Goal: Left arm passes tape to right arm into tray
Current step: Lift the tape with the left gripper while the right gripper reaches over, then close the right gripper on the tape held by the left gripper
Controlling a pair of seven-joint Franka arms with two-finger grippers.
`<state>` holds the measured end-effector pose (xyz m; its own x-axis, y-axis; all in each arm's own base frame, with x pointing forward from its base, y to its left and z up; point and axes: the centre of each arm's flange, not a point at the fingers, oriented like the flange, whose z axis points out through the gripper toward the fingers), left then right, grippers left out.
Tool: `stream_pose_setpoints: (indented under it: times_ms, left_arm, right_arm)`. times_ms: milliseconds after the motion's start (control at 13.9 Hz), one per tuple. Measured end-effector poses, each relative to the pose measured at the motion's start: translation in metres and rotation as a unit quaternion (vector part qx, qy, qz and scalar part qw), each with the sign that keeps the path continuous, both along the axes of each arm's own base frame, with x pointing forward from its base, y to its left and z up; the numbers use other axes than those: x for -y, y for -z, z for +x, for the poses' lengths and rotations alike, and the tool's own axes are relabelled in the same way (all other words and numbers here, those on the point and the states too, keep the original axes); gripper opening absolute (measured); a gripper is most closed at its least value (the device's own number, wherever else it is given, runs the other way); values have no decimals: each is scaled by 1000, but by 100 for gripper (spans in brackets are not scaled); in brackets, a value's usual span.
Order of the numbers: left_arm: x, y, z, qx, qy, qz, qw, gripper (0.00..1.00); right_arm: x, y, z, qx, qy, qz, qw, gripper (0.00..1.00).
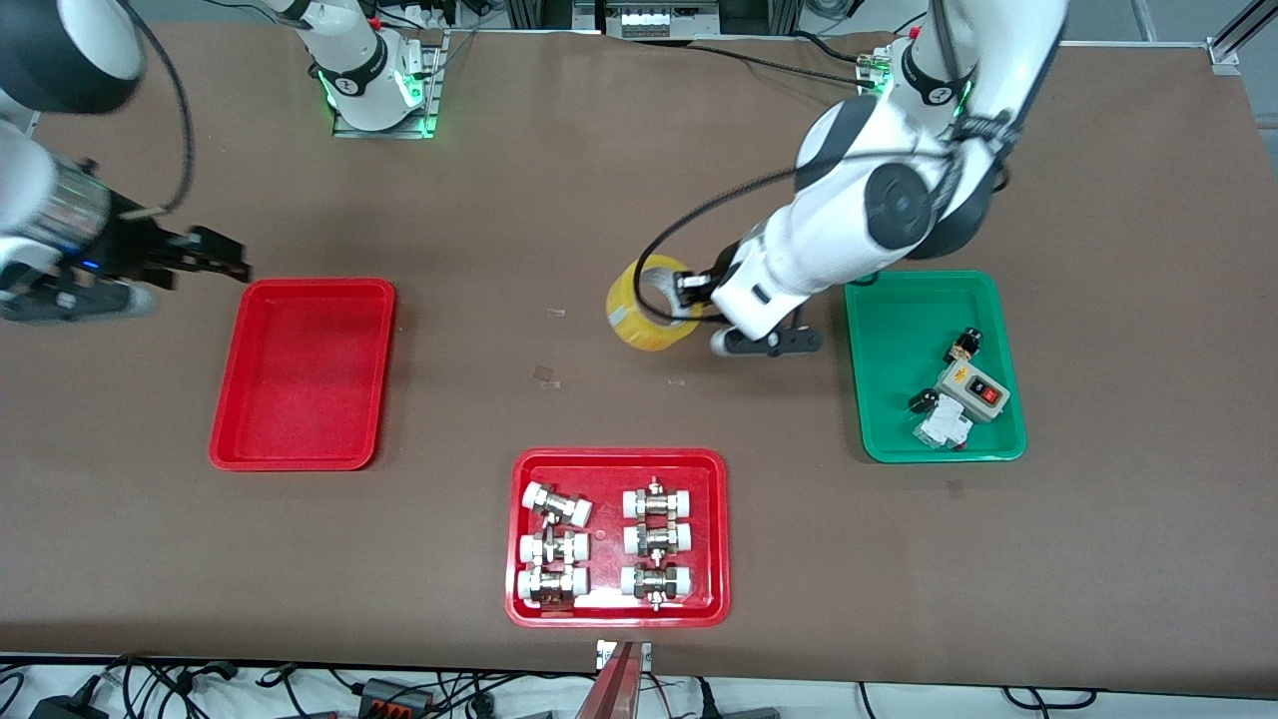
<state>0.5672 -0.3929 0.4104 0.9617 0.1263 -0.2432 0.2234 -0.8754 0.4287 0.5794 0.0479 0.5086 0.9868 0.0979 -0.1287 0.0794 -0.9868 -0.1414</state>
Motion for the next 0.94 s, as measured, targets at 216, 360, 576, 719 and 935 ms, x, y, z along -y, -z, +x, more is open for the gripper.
stream_pose_setpoints:
  times_ms: [216,360,576,719,935]
  left_arm:
    - [40,29,-4,12,-26,-22,999,22]
    - [61,39,-5,-1,-47,-33,998,22]
    - [90,44,-4,-20,-104,-49,993,22]
    - [103,49,-4,-15,-134,-58,989,22]
    - [116,58,-11,-21,-145,-58,987,22]
  right_arm:
    - [-28,43,11,-39,-1,48,998,100]
    - [-54,61,16,-45,-4,78,996,100]
    - [-106,86,24,-41,-8,126,991,100]
    - [-137,107,29,-44,1,162,986,100]
    - [-157,131,37,-64,32,235,969,100]
